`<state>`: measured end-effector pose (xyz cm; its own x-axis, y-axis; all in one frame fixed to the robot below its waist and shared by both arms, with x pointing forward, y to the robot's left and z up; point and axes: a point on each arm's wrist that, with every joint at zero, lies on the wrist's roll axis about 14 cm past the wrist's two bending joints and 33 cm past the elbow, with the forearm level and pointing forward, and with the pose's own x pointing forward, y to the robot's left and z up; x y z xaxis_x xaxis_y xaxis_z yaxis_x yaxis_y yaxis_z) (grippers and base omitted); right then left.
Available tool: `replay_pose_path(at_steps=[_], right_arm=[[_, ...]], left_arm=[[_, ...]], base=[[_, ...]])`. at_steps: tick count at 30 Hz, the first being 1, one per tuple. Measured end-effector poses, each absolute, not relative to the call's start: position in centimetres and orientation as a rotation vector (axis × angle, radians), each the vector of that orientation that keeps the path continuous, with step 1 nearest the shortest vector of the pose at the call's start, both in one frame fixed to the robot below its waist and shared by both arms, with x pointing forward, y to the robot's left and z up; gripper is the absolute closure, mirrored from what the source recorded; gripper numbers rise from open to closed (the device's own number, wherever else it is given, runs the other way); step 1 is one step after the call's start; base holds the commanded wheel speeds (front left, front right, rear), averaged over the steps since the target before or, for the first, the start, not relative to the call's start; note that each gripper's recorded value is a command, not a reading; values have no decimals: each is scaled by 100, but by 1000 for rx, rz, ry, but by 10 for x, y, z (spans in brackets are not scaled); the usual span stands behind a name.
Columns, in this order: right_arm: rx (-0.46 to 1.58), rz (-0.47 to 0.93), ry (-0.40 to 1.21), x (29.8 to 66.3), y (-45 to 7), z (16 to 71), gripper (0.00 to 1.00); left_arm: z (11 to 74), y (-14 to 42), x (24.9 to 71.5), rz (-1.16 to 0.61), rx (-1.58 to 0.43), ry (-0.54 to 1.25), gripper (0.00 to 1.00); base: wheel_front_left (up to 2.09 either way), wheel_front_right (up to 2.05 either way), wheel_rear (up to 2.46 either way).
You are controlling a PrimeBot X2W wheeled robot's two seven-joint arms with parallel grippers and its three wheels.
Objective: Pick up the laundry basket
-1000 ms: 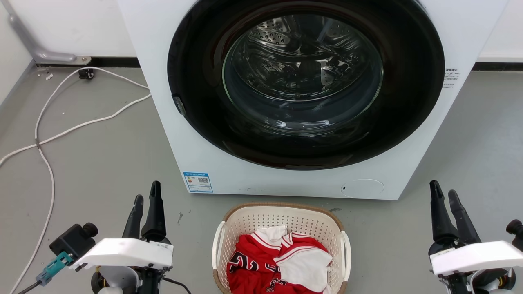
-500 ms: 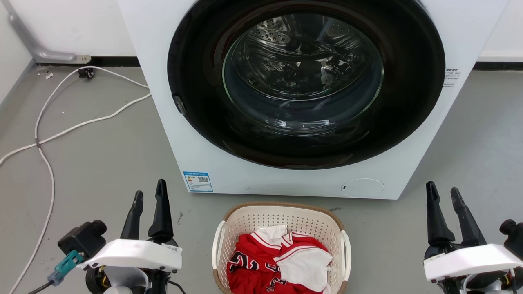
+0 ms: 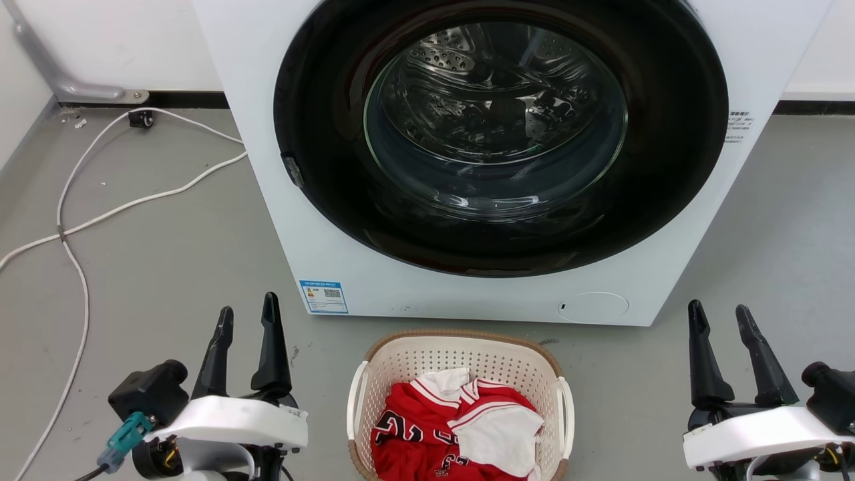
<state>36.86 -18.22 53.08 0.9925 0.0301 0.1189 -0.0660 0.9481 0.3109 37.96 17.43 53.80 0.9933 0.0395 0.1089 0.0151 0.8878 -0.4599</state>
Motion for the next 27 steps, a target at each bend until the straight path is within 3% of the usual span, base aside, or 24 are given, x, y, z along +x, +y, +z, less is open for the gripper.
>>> replay_pose_path(at_steps=[27], right_arm=[[93,71,-148,363,-178,534,0]], left_arm=[[547,166,375,-8,-251,-179,0]], base=[[0,0,0]])
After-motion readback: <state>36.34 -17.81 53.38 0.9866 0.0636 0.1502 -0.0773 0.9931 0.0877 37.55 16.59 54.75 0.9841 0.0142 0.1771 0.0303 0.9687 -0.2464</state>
